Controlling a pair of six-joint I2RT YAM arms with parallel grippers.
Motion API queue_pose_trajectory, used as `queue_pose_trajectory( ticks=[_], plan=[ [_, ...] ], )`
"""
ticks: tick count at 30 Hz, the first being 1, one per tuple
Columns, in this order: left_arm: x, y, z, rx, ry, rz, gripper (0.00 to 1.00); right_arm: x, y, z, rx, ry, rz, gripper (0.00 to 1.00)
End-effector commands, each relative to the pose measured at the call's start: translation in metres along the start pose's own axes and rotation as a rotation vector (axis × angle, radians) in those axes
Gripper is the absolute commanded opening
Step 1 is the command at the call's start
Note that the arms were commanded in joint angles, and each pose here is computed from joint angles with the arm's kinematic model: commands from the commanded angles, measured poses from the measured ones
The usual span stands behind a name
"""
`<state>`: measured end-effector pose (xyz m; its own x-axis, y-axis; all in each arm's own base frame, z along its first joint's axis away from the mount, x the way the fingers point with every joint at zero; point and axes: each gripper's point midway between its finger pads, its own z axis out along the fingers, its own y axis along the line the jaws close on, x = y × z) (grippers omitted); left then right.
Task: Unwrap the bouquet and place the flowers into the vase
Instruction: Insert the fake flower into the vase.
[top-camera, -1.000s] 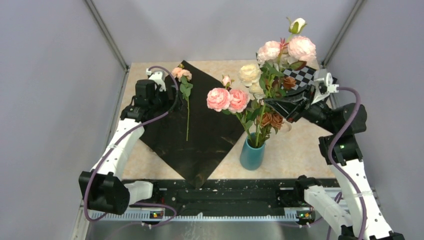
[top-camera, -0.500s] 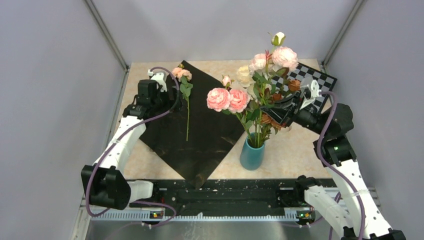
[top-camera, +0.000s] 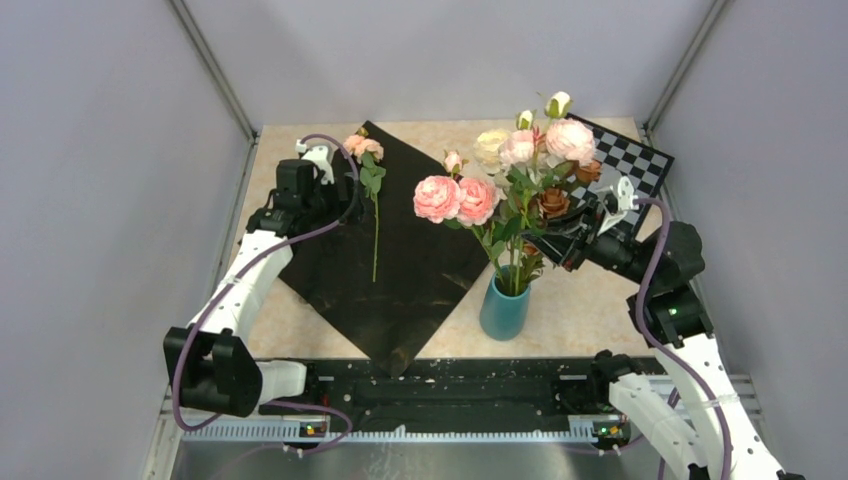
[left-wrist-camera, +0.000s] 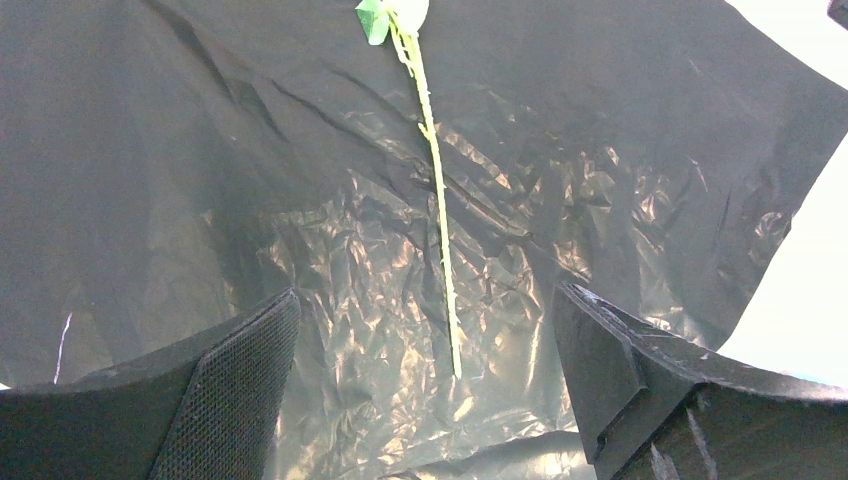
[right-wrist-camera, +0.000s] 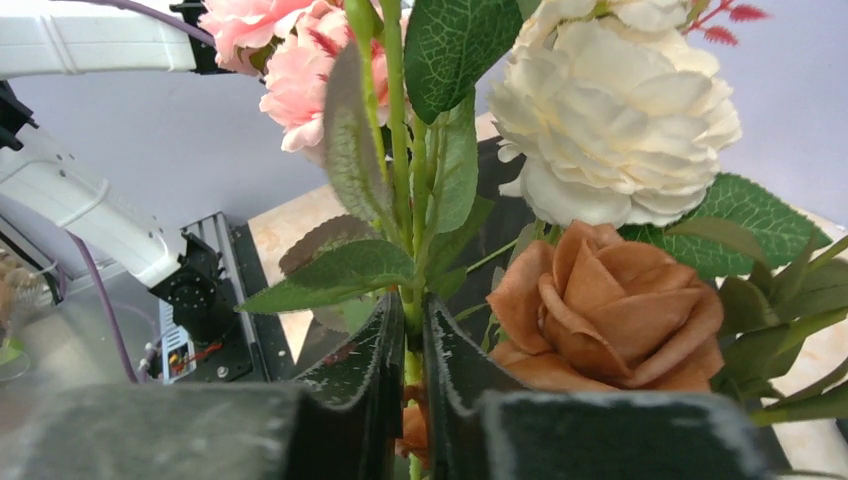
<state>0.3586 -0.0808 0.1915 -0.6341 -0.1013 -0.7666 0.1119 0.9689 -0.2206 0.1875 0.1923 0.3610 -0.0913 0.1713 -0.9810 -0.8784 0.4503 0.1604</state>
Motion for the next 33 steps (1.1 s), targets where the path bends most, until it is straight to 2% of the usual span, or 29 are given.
queue_pose_trajectory(
  ticks=[1,8,18,21,26,33],
  plan=[
    [-0.009,0.000,0.001,0.004,-0.033,0.007,0.99,-0.005,0.007,-0.002,-0.006,-0.002,-0.003,0.20],
    [-0.010,0.000,0.000,0.006,-0.034,0.009,0.99,-0.025,0.016,-0.003,-0.024,-0.044,-0.018,0.42],
    [-0.010,-0.001,-0.001,0.013,-0.033,0.011,0.99,-0.050,0.027,-0.003,-0.065,-0.116,-0.023,0.55],
    [-0.010,-0.001,-0.001,0.016,-0.032,0.010,0.99,-0.047,0.023,0.000,-0.060,-0.109,-0.014,0.55],
    [-0.010,-0.001,-0.001,0.016,-0.031,0.010,0.99,-0.037,0.018,0.003,-0.057,-0.085,0.006,0.45],
    [-0.009,-0.003,0.000,0.023,-0.028,0.007,0.99,-0.019,0.012,0.003,-0.044,-0.040,0.041,0.36]
  ],
)
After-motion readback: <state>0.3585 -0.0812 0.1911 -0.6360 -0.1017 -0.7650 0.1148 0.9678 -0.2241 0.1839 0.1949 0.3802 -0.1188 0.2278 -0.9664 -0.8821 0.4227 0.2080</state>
